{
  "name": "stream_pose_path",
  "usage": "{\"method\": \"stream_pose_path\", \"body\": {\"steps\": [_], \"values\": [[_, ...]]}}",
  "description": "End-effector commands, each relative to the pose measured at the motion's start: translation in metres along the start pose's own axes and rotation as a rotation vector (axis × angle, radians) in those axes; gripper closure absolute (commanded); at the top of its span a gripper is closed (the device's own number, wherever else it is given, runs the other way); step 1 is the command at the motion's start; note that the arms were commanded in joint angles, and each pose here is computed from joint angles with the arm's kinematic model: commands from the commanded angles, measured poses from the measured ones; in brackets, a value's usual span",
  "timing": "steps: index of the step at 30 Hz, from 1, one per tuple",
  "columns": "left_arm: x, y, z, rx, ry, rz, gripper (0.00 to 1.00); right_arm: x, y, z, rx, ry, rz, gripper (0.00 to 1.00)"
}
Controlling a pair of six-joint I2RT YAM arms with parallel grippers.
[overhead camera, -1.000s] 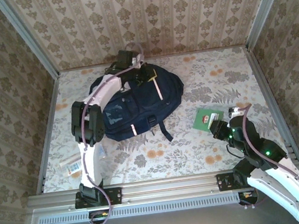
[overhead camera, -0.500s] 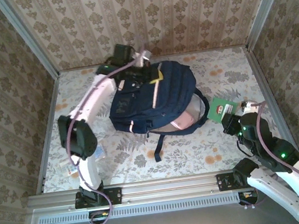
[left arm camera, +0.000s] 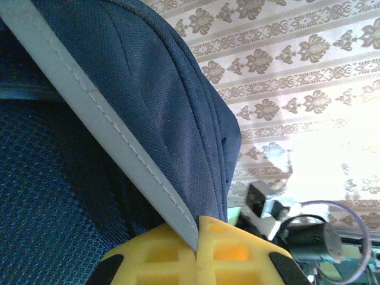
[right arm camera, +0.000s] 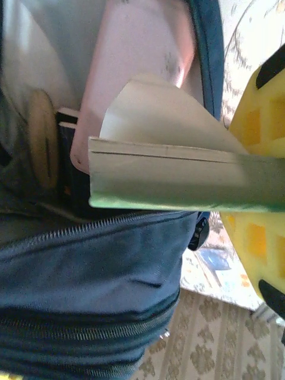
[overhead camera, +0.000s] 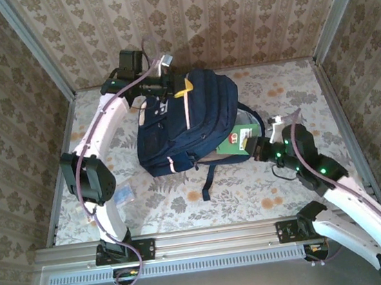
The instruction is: Pack books, pencil case, and school supplies into a backpack
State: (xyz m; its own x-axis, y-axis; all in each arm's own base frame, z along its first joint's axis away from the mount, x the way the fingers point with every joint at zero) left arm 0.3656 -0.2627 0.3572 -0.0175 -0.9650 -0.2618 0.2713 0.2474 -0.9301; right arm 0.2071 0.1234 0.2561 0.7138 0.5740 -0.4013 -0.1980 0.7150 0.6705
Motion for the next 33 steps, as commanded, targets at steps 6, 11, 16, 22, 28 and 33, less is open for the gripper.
{"method": "stream_pose_path", "body": {"steps": [6,11,16,22,28,33], "values": [[-0.024,-0.089,-0.015,0.281,0.034,-0.219,1.00,0.019,0.002,0.030,0.127,-0.100,0.244,1.00],[-0.027,-0.094,-0.015,0.289,0.023,-0.223,1.00,0.043,-0.004,0.032,0.147,-0.053,0.295,1.00],[-0.025,-0.096,-0.016,0.295,0.025,-0.227,1.00,0.077,-0.009,0.037,0.199,-0.036,0.282,1.00],[-0.023,-0.094,-0.016,0.288,0.022,-0.221,1.00,0.139,0.020,0.025,0.183,0.055,0.244,1.00],[-0.029,-0.094,-0.015,0.286,-0.001,-0.212,1.00,0.219,0.034,-0.006,0.221,0.153,0.088,0.93],[-0.034,-0.088,-0.010,0.273,-0.032,-0.197,1.00,0.252,0.051,-0.013,0.217,0.133,0.144,0.45]]}}
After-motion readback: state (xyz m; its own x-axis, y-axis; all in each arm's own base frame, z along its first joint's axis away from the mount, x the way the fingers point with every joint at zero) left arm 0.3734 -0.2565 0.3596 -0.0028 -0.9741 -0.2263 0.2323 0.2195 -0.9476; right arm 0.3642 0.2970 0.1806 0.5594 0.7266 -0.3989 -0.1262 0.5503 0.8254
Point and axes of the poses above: each hand's point on the last joint's axis, 136 mm out from that joint toward the fingers, its own x axis out along the fingers, its own y axis along the line the jaws close on, z = x × y, the point moved 6 cm from there along -x, back along the fingers, and after that the axes turned 2 degrees about -x, right-handed, at the moved point
